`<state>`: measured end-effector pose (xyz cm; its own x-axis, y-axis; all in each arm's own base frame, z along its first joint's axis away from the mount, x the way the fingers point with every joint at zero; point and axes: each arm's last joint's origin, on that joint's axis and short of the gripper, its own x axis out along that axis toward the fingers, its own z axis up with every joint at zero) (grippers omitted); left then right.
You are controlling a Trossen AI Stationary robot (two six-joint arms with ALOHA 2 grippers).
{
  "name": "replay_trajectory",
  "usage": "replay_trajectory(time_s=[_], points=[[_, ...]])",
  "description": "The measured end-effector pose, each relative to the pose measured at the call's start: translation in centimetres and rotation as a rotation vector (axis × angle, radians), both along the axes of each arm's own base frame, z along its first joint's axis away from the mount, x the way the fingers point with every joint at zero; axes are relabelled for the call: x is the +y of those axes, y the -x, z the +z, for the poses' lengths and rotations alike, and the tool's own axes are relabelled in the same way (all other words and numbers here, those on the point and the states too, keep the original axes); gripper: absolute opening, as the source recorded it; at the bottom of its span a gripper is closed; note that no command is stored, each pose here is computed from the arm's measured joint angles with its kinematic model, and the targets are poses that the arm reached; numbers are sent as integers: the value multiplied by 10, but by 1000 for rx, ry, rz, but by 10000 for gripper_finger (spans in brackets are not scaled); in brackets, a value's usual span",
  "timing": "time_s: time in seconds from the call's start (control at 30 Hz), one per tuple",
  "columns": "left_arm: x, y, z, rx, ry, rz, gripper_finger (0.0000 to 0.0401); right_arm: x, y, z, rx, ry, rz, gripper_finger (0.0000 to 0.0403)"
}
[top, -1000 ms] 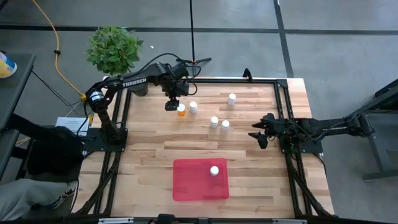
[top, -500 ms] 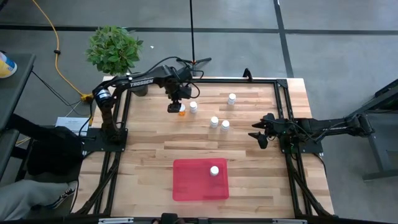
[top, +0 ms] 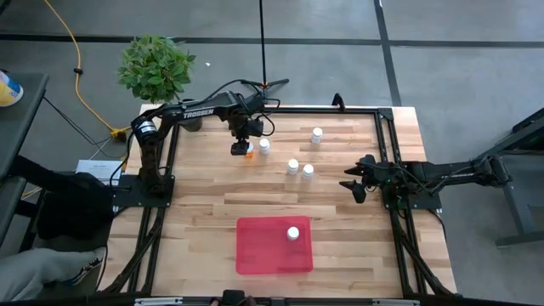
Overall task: Pick and place pill bottles into a basket
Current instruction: Put the orange pill bottle into the pink bin
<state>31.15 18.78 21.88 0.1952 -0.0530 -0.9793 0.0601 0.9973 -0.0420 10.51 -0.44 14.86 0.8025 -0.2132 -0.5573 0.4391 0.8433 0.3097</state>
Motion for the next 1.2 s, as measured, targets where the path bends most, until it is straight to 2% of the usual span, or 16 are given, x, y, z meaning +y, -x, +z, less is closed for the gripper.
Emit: replay_trajectory(time_s=[0.43,0.67,1.03,1.2], points=[[-1,-2,0,-35,49,20,298,0,0,0,2,0,0,264],[-5,-5,0,-35,31,7,299,0,0,0,2,0,0,264],[-4,-4,0,-29,22,11,350,0,0,0,4,-1,-1,264],[-3,-5,-1,-25,22,12,355,0,0,-1,7,0,-1,264]])
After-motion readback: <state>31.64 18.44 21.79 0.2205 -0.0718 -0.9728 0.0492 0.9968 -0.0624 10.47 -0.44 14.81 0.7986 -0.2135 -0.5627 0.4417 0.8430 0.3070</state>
